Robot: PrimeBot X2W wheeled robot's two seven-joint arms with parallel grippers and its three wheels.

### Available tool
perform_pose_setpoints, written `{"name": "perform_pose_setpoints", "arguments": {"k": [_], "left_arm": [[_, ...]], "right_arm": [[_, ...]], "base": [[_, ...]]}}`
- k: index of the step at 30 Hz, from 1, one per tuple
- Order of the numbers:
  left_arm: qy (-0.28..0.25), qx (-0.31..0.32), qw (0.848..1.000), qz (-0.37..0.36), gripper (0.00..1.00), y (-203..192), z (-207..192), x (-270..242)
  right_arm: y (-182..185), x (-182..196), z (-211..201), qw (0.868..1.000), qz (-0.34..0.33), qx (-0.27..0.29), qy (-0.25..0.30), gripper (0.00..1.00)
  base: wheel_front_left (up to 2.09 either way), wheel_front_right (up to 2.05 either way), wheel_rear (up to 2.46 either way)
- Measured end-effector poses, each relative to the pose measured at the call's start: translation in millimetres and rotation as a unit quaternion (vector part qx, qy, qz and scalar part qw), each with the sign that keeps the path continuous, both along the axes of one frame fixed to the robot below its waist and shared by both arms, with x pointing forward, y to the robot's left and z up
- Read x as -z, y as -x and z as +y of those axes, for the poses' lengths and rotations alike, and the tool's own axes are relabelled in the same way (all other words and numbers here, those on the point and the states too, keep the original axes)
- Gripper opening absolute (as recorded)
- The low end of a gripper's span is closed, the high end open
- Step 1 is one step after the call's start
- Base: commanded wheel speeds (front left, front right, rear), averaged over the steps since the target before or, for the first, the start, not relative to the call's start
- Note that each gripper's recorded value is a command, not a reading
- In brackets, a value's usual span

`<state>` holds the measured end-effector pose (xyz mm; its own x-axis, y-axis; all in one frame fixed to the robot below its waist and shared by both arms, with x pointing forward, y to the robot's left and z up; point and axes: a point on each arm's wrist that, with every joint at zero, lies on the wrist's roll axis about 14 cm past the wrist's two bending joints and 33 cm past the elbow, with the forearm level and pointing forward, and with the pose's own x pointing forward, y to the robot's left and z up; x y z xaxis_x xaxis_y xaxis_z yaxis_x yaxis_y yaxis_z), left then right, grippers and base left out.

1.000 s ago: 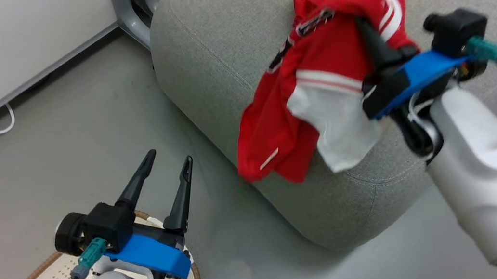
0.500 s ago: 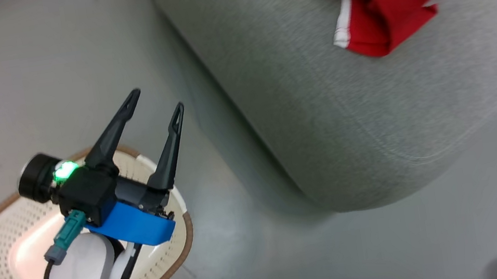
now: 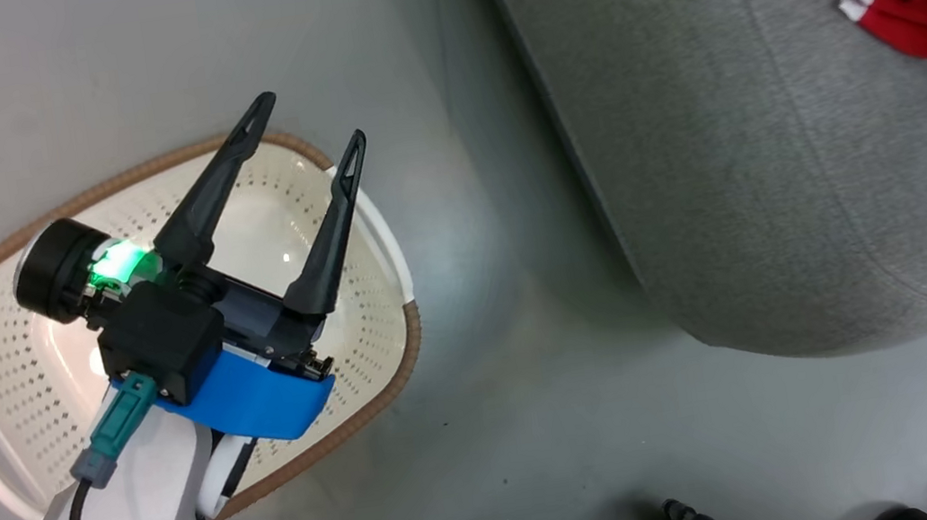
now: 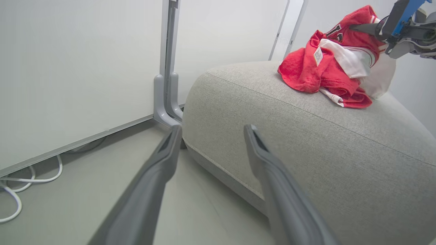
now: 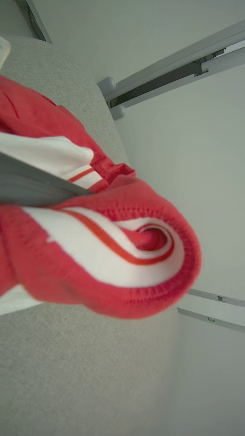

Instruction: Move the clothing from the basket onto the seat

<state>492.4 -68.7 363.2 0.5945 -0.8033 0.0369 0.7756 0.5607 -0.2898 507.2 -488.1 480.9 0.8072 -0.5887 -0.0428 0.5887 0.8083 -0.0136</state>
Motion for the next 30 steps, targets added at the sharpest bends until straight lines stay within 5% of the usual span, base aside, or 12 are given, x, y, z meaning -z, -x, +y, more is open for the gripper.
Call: {"name": "perform_pose_setpoints", "arguments": {"k": [5,6,7,8,30], "left_arm": [[-0.008,-0.010,1.000,0.010,1.00,-1.5,8.9,11.4],[-0.008,-0.011,1.000,0.011,1.00,-1.8,9.5,11.9],[-0.009,-0.012,1.000,0.011,1.00,-2.0,10.0,11.9],[-0.009,-0.013,1.000,0.011,1.00,-2.2,10.4,11.8],[0.003,-0.034,0.999,-0.008,1.00,3.6,9.0,-36.0]], "right_arm": [[-4.0,23.5,3.8,1.000,0.019,0.003,-0.010,0.04],[-4.0,25.7,4.2,1.000,0.022,0.003,-0.010,0.32],[-4.2,26.4,4.6,1.000,0.023,0.003,-0.008,0.78],[-4.7,27.0,5.4,1.000,0.026,0.001,-0.006,1.00],[20.4,20.1,32.5,0.995,0.076,-0.050,0.032,1.00]], "base": [[0.00,0.00,0.00],[0.00,0.00,0.00],[0.00,0.00,0.00],[0.00,0.00,0.00],[0.00,0.00,0.00]]}}
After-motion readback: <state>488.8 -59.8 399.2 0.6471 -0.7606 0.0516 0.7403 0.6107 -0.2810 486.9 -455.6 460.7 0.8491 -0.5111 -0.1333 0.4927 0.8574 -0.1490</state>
